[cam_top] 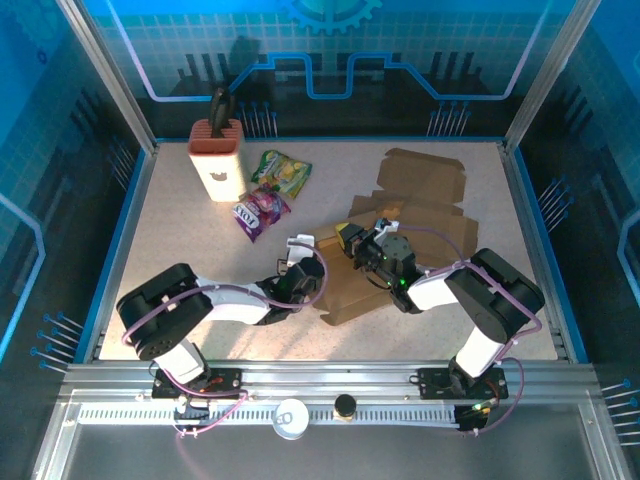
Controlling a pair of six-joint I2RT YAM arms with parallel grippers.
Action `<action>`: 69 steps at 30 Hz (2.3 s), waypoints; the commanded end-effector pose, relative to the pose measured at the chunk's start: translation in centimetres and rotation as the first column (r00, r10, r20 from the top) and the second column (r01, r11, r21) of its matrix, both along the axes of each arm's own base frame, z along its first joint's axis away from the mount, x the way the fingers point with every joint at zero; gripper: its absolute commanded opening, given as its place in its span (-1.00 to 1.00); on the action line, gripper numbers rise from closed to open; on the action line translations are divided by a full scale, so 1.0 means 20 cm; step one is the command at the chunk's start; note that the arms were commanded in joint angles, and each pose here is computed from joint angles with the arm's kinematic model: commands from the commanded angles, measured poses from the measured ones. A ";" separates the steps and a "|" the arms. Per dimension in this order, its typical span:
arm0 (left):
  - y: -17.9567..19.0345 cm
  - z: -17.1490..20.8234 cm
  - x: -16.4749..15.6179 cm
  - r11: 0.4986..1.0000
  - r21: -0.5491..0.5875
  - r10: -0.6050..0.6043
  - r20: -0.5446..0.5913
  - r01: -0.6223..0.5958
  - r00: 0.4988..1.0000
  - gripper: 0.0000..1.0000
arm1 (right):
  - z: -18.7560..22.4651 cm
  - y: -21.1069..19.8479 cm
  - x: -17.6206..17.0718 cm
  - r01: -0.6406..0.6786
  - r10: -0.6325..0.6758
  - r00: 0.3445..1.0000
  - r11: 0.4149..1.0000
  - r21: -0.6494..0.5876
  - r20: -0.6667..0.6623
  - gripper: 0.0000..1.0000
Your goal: Fold the paper box
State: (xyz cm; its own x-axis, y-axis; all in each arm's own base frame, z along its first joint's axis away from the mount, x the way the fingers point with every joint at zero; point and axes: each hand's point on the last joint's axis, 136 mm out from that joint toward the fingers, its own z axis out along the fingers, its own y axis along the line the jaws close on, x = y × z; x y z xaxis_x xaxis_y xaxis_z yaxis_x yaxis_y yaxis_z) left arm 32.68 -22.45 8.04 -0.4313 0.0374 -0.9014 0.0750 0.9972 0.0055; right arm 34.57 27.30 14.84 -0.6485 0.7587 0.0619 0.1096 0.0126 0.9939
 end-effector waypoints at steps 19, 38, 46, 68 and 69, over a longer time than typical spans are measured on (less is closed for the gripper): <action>0.00 0.13 0.09 0.992 -0.111 0.061 0.063 -0.053 0.996 -1.00 | -0.14 0.06 -0.11 -0.093 0.089 0.989 0.995 -0.029 -0.115 -1.00; 0.28 0.39 0.00 0.972 -0.205 -0.136 -0.094 0.115 0.986 -1.00 | 0.51 -0.36 -0.27 -0.050 0.110 0.988 0.891 -0.452 0.107 0.57; 0.32 0.43 0.04 0.970 -0.209 -0.162 -0.163 0.127 0.973 -1.00 | 0.67 -0.49 -0.28 -0.001 0.096 0.984 0.845 -0.535 0.149 0.29; 0.26 0.49 0.03 0.951 -0.294 -0.168 -0.251 0.090 0.953 -1.00 | 0.67 -0.30 -0.03 -0.084 0.195 0.973 0.801 -0.592 0.126 0.33; 0.26 0.49 0.04 0.950 -0.298 -0.168 -0.251 0.089 0.953 -1.00 | 0.68 -0.29 -0.03 -0.101 0.215 0.968 0.800 -0.591 0.126 0.36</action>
